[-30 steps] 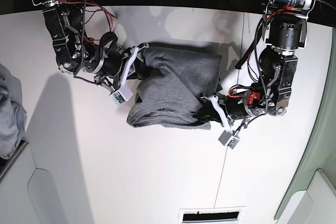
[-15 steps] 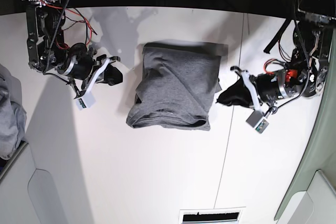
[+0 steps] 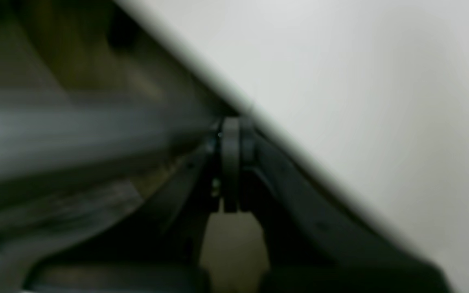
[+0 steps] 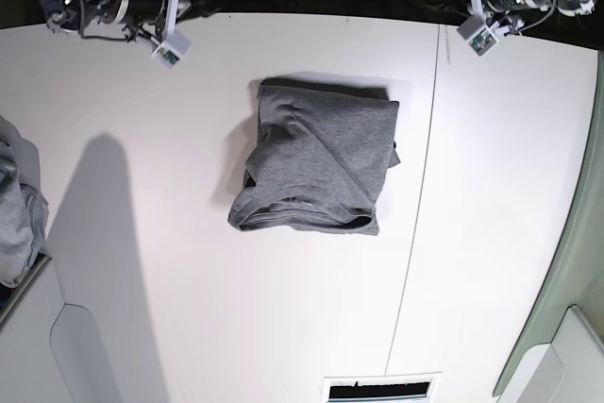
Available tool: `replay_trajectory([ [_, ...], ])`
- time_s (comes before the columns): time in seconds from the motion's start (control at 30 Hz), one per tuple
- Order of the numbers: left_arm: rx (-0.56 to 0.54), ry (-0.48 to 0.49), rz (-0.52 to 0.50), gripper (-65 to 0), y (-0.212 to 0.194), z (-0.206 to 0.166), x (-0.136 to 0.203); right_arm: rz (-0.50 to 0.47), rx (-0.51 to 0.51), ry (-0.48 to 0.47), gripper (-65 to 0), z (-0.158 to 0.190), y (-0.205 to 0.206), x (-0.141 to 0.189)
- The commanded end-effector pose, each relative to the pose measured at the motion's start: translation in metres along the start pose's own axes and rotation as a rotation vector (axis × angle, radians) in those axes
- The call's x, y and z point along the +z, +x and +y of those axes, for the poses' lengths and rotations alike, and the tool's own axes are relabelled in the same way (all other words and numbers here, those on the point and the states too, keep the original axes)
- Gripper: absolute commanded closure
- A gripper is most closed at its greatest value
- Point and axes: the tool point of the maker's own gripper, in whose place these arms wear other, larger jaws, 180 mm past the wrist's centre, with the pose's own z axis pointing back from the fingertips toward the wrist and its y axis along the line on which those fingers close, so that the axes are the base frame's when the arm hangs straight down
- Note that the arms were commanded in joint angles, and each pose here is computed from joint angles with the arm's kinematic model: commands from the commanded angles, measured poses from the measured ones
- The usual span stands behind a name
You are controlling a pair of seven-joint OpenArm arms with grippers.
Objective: Layout the t-shirt on the table in an organized manner, then fold the t-shirt properly
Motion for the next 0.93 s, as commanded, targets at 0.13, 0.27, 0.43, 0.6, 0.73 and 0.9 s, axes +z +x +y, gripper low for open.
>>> replay_trajectory([
  [0.13, -0.035, 0.007, 0.096, 0.0, -0.053, -0.007, -0.006, 0.121, 0.251, 0.072, 0.0, 0.045, -0.041, -0.022],
  [0.27, -0.066, -0.021, 0.15, 0.0, -0.098, -0.013, -0.028, 0.244, 0.39, 0.098, 0.0, 0.063, -0.08, -0.039],
  [0.43, 0.011, 0.09, 0.297, 0.0, -0.165, 0.015, -0.063, 0.403, 0.381, 0.128, 0.0, 0.059, -0.127, -0.064],
  [0.6, 0.068, 0.04, 0.465, 0.0, -0.2, 0.009, -0.105, 0.563, 0.29, 0.11, 0.0, 0.041, -0.174, -0.081],
  [0.73, 0.048, -0.033, 0.535, 0.0, -0.201, -0.012, -0.135, 0.639, 0.248, 0.105, 0.0, 0.039, -0.193, -0.091],
  [0.9, 0.015, -0.086, 0.531, 0.0, -0.178, -0.032, -0.161, 0.64, 0.244, 0.107, 0.0, 0.045, -0.189, -0.102],
])
